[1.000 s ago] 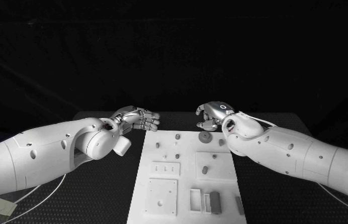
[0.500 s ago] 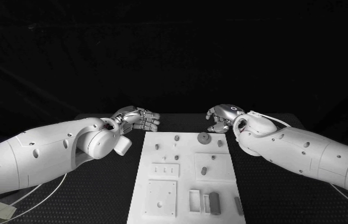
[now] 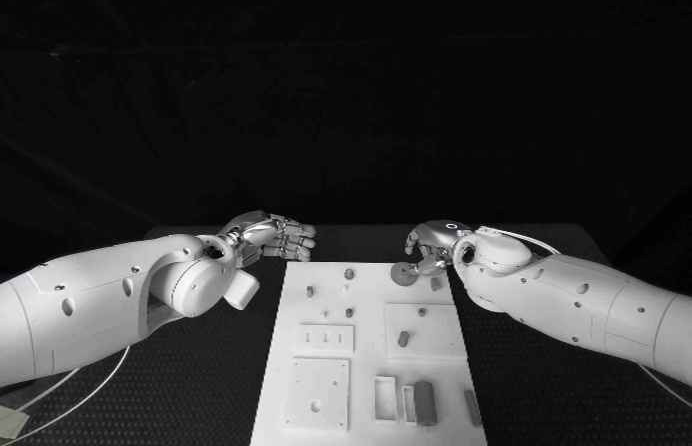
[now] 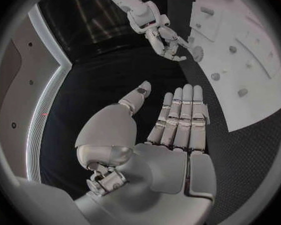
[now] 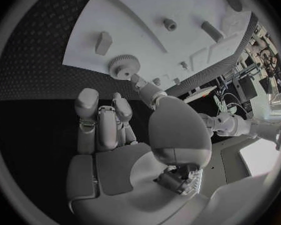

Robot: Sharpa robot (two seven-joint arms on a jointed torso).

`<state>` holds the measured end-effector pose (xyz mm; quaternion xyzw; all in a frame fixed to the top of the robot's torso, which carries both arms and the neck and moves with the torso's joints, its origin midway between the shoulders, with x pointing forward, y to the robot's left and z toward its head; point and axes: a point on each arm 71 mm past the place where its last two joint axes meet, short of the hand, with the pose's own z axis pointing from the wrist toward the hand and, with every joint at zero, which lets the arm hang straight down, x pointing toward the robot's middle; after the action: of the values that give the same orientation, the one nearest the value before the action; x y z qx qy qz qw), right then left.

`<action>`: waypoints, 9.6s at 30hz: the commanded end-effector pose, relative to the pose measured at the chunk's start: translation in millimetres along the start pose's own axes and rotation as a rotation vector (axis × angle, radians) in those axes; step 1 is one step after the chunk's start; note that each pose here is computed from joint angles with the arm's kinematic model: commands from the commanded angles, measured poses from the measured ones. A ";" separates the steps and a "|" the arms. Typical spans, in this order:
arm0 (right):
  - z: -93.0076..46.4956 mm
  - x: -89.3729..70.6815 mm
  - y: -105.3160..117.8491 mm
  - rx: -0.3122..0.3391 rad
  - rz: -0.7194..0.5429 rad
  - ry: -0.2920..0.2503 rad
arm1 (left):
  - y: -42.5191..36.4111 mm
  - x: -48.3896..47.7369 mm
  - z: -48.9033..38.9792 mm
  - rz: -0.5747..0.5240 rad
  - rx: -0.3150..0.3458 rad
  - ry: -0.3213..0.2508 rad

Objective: Assemble the parts on the task board

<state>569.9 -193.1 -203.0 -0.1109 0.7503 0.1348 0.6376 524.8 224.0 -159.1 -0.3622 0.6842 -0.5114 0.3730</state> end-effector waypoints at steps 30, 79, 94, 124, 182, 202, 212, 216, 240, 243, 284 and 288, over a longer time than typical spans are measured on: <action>10.3 22.3 2.4 0.011 -0.014 0.042 | -2.4 4.6 0.3 0.001 0.018 0.026; 13.2 36.0 2.6 0.012 0.008 0.114 | -2.8 6.2 1.4 0.002 0.018 0.030; 11.2 44.6 11.7 -0.016 -0.147 0.084 | -2.6 5.7 0.9 0.002 0.017 0.028; 4.2 37.8 20.8 -0.051 -0.158 -0.030 | -2.1 3.7 0.0 0.002 0.015 0.022; 9.0 34.9 132.9 -0.210 -0.188 -0.152 | -3.3 7.3 1.1 0.014 0.019 0.024; 13.1 41.1 128.2 -0.190 -0.187 -0.135 | -3.4 7.8 2.1 0.015 0.019 0.024; 14.3 43.6 128.8 -0.186 -0.182 -0.141 | -3.5 7.9 2.4 0.015 0.020 0.025; 15.5 43.3 131.1 -0.187 -0.180 -0.145 | -3.6 8.8 2.6 0.015 0.020 0.028; 17.9 44.3 135.5 -0.200 -0.163 -0.128 | -3.6 9.0 3.2 0.015 0.018 0.029; 17.9 44.3 134.1 -0.196 -0.163 -0.129 | -3.5 8.7 3.0 0.015 0.018 0.029; -22.5 -16.0 59.2 -0.138 -0.022 -0.256 | -0.3 -5.0 -1.7 0.016 0.018 -0.002; -25.9 -14.5 34.6 -0.130 0.018 -0.227 | 1.0 -5.8 -2.1 0.015 0.016 -0.002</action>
<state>537.0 -168.9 -181.3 -0.1341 0.6580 0.1699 0.7212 525.8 231.4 -160.0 -0.3603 0.6848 -0.5063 0.3806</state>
